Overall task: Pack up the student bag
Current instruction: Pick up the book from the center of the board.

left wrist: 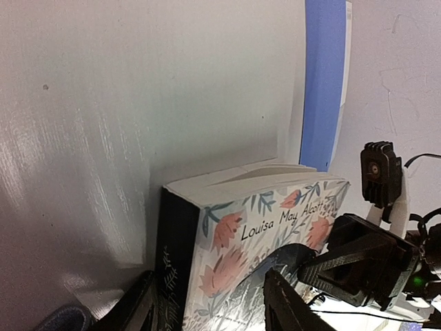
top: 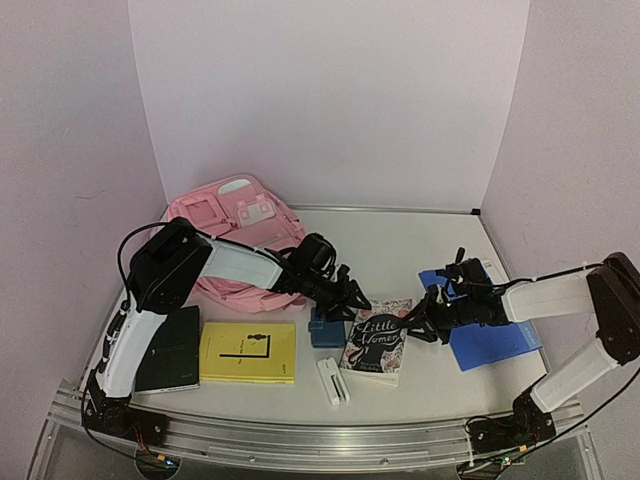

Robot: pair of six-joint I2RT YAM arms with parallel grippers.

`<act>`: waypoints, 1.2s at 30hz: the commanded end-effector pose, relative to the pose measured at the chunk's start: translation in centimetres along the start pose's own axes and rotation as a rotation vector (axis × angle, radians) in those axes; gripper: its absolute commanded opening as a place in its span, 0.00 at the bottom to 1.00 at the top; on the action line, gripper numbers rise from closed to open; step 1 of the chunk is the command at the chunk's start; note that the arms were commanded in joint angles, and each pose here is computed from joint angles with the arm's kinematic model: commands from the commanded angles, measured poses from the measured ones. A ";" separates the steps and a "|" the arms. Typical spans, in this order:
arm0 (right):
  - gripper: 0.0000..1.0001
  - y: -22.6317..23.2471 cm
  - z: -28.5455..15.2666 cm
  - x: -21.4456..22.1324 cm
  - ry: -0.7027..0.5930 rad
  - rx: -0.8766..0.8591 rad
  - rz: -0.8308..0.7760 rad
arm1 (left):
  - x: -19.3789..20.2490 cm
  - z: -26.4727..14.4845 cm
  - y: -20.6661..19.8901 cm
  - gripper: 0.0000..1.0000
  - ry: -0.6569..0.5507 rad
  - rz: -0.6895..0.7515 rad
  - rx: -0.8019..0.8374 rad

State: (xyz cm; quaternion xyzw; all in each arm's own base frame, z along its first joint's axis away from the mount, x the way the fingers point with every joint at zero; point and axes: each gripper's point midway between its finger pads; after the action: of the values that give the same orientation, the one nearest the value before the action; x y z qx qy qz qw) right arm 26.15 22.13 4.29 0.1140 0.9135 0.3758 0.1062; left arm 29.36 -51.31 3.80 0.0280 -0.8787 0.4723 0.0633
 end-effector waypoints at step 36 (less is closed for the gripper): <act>0.00 20.2 -15.2 -4.6 -0.429 -0.564 -0.443 | 6.6 -13.3 -14.7 0.98 -0.042 0.537 0.328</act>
State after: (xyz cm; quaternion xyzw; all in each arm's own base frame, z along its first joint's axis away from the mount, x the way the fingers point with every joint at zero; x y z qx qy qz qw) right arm 29.29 23.90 22.39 0.0207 0.7982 0.5016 0.3329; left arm 27.08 -47.93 21.57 -0.1332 -0.8037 0.5735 -0.0857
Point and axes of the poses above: each gripper's point midway between its finger pads, its own z axis out along the fingers, its own y axis along the line the jaws close on, x = y × z, and after that the axes turned 9 degrees about -z, right-handed
